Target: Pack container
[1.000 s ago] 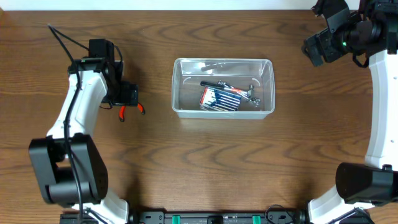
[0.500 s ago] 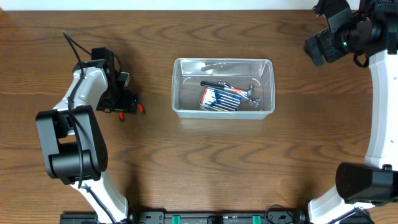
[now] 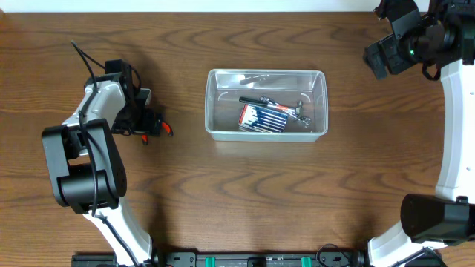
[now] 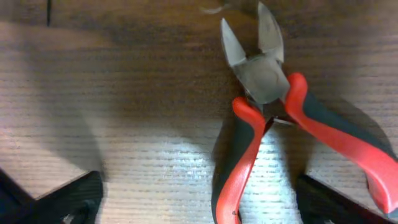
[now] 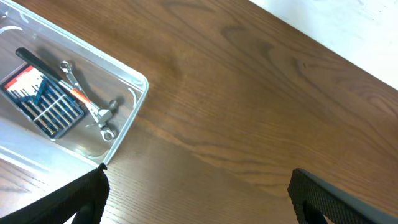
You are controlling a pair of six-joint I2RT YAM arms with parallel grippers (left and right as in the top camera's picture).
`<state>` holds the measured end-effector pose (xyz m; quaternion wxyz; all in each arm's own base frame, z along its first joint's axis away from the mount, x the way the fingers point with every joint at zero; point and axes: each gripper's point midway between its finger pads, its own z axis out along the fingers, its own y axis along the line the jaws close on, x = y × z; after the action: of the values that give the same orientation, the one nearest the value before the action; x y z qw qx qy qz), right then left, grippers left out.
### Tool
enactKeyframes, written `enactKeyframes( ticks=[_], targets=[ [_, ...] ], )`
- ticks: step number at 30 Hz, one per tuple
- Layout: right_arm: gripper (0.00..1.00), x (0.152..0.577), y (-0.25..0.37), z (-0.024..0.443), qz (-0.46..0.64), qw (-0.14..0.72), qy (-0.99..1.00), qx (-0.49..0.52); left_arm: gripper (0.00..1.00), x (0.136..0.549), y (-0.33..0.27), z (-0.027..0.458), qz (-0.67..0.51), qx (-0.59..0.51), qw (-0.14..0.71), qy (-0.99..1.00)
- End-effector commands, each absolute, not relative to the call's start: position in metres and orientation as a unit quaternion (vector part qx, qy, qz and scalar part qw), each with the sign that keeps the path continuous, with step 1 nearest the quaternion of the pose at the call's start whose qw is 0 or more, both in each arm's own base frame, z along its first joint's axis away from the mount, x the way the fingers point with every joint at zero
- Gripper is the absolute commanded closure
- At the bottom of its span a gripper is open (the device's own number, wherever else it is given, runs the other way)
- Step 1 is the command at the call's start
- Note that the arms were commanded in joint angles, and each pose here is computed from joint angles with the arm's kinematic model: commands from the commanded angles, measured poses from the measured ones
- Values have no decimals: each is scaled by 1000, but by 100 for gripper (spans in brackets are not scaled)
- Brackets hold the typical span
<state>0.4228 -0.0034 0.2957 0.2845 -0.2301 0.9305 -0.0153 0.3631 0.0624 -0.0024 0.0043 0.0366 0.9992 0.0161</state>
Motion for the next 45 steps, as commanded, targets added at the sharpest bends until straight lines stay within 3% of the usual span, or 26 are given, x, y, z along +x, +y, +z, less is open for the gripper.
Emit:
enactKeyframes(
  ticks=[1, 3, 10, 20, 28, 34, 40, 45],
  targets=[
    [7, 421, -8, 301, -19, 290, 931, -218, 16, 364, 64, -11, 18, 44, -2, 999],
    [6, 421, -8, 301, -19, 290, 932, -218, 23, 365, 65, -11, 19, 44, 2, 999],
    [7, 420, -8, 301, -19, 289, 932, -219, 64, 370, 65, -11, 21, 43, 11, 999],
    [7, 420, -8, 301, -19, 289, 932, -219, 94, 372, 65, -11, 22, 44, 15, 999],
    [7, 420, -8, 301, -19, 289, 932, -219, 94, 373, 65, 2, 21, 11, 19, 1000],
    [9, 428, -15, 306, -18, 307, 934, -184, 94, 392, 37, 94, 28, 46, 79, 995],
    [4, 432, -49, 311, -14, 322, 942, -89, 94, 395, -40, 206, 34, 191, 190, 963],
    [3, 426, -65, 308, -14, 314, 947, -69, 94, 386, -123, 234, 36, 374, 246, 894]
  ],
)
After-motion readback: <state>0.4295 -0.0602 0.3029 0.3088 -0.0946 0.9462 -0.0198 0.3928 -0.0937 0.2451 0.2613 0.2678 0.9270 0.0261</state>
